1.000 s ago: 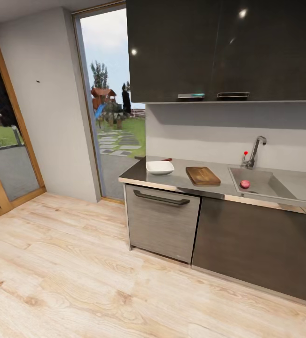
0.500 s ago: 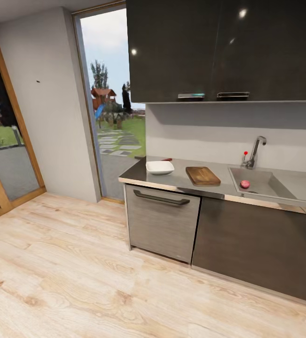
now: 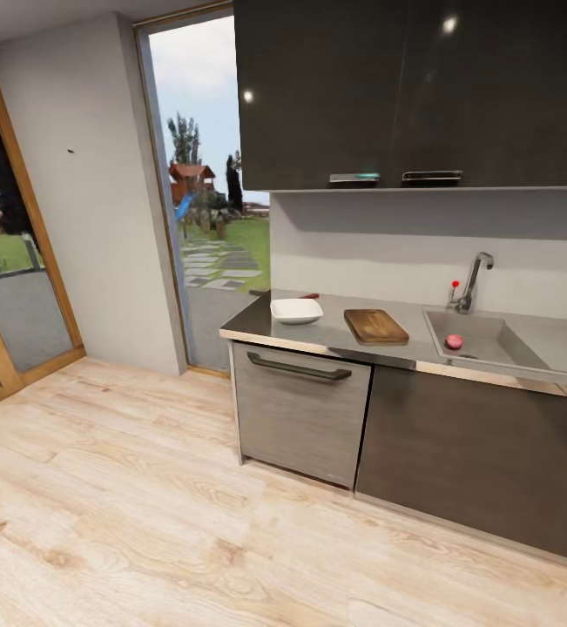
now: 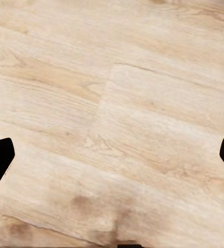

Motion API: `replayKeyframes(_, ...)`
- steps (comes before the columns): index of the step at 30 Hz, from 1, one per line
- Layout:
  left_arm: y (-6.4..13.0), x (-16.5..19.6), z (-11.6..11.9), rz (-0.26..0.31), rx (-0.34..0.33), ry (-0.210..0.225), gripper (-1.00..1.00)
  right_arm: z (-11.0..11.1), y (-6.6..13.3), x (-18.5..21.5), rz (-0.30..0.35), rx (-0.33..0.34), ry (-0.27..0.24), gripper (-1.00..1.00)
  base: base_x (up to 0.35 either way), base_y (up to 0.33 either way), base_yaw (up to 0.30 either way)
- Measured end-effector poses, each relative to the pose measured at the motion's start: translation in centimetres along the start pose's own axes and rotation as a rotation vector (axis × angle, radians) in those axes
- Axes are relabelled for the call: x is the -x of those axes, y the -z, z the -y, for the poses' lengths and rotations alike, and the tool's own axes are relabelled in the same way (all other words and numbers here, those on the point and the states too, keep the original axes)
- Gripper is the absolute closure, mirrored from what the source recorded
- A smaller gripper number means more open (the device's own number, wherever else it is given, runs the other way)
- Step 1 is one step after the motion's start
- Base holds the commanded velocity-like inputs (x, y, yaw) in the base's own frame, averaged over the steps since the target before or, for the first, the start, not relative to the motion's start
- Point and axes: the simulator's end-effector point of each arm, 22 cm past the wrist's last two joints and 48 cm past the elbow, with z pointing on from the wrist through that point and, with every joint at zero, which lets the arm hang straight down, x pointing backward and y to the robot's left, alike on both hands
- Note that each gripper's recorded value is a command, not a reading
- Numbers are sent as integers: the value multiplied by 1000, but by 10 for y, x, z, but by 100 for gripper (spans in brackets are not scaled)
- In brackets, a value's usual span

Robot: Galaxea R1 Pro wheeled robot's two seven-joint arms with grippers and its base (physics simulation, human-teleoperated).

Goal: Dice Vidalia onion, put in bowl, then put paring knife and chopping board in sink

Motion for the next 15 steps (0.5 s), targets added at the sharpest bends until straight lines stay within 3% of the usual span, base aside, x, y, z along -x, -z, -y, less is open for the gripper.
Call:
replayKeyframes(3, -1, 6, -1, 12, 0, -2, -100, 1, -1, 10, 22, -6, 0, -100, 0, 0, 0)
replayKeyframes(6, -1, 8, -19, 18, 17, -18, -100, 1, -1, 21, 59, -7, -3, -100, 0, 0, 0)
replayKeyframes(15, 0, 8, -25, 26, 25, -18, -100, 1, -1, 16, 53, -9, -12, -100, 4, 18, -16)
